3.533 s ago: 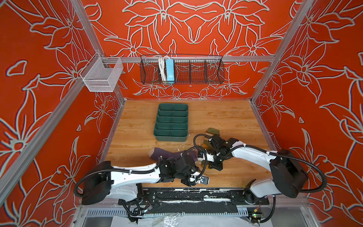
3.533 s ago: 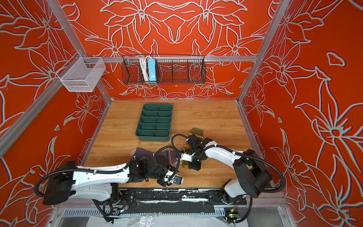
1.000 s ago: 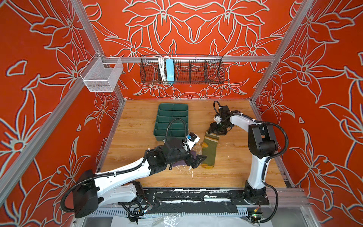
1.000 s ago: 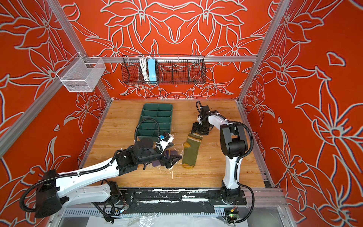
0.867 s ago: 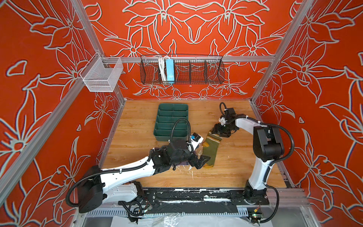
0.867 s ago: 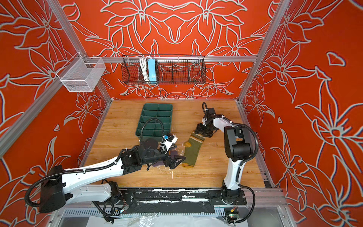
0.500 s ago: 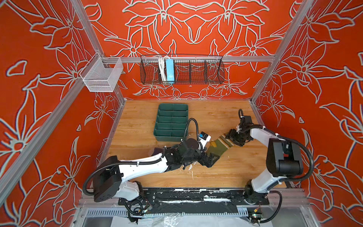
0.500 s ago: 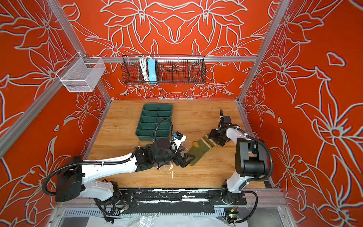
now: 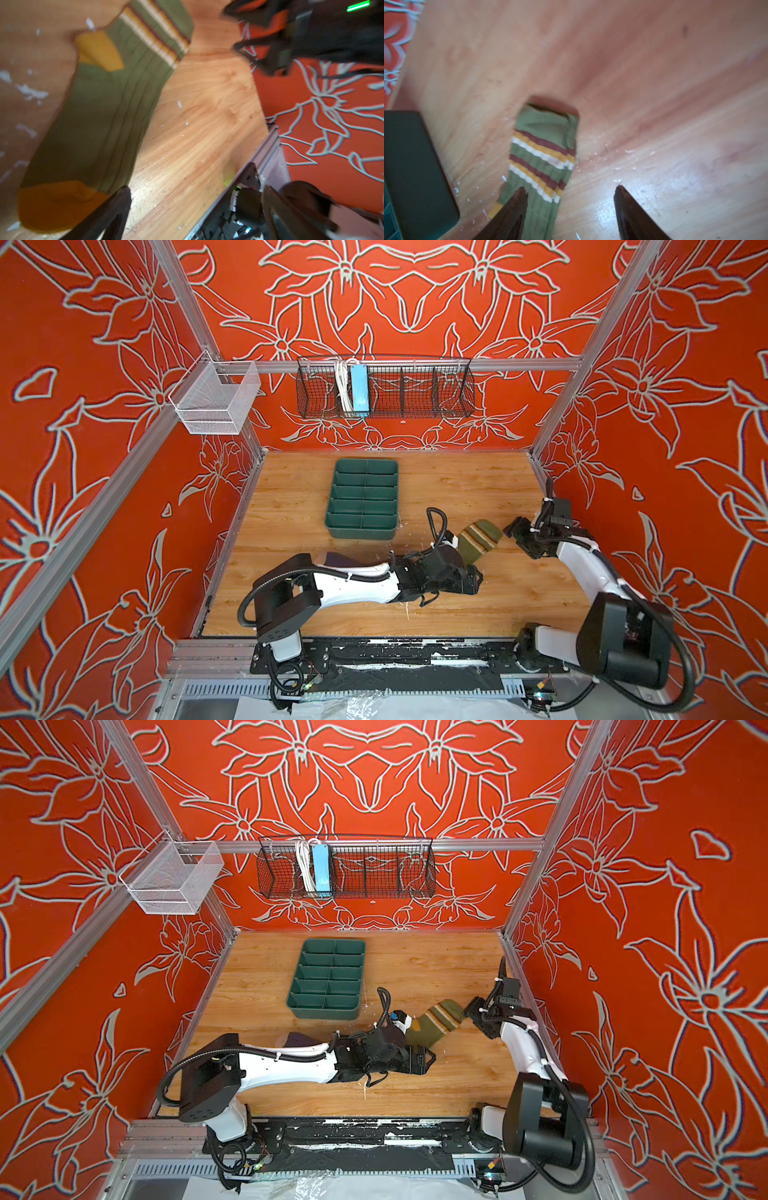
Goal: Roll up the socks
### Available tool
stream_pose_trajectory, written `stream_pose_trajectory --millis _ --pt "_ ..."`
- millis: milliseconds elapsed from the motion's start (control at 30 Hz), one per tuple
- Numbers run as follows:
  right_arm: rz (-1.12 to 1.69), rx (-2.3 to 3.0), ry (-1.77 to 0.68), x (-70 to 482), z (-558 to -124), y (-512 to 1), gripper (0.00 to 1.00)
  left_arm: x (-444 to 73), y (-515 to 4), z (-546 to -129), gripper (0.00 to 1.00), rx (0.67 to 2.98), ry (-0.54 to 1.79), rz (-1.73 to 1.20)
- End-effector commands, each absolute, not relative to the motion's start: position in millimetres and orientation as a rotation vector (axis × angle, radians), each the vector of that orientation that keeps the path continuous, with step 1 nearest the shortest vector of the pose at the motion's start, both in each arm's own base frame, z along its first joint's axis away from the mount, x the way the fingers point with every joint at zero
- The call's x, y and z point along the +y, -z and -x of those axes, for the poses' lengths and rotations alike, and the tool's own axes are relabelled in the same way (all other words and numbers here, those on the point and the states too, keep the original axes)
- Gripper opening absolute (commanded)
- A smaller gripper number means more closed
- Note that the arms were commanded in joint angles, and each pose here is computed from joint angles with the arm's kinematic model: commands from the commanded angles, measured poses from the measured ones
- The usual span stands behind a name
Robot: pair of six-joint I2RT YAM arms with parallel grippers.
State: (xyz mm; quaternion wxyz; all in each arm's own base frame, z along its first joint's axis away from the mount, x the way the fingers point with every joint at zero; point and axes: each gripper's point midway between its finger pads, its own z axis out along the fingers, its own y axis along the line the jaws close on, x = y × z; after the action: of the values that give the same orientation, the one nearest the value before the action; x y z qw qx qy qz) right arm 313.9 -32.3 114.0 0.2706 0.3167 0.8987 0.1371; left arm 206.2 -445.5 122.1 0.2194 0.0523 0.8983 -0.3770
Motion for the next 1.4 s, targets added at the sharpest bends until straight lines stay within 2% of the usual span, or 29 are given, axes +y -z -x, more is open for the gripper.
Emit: stream_pose_trajectory --millis 0,133,267,500,833,1100,1367 --pt "-0.645 2.405 -0.220 -36.7 -323.2 -140.4 0.68 -445.5 -107.3 -215.3 0.97 2.518 0.991 0.029" --pt "-0.495 2.401 -0.356 -7.4 -344.2 -151.3 0.69 -447.1 -93.8 -224.2 0.97 2.503 0.964 0.086" --pt "-0.348 2.471 -0.390 24.1 -363.1 -148.6 0.69 -446.3 -75.8 -231.4 0.97 2.513 0.909 0.130" --pt "-0.236 2.661 -0.453 61.1 -375.7 -100.6 0.69 -445.6 -50.9 -235.0 0.97 2.551 0.876 0.182" --pt "-0.315 2.814 -0.471 61.8 -342.0 -45.5 0.69 -427.2 -19.5 -243.4 0.97 2.618 0.843 0.302" --pt "-0.434 2.871 -0.428 51.7 -315.5 -21.0 0.70 -411.5 -26.5 -271.4 0.97 2.585 0.713 0.231" --pt "-0.550 2.875 -0.453 52.5 -285.3 -12.1 0.69 -413.5 -23.4 -294.0 0.97 2.632 0.760 0.211"
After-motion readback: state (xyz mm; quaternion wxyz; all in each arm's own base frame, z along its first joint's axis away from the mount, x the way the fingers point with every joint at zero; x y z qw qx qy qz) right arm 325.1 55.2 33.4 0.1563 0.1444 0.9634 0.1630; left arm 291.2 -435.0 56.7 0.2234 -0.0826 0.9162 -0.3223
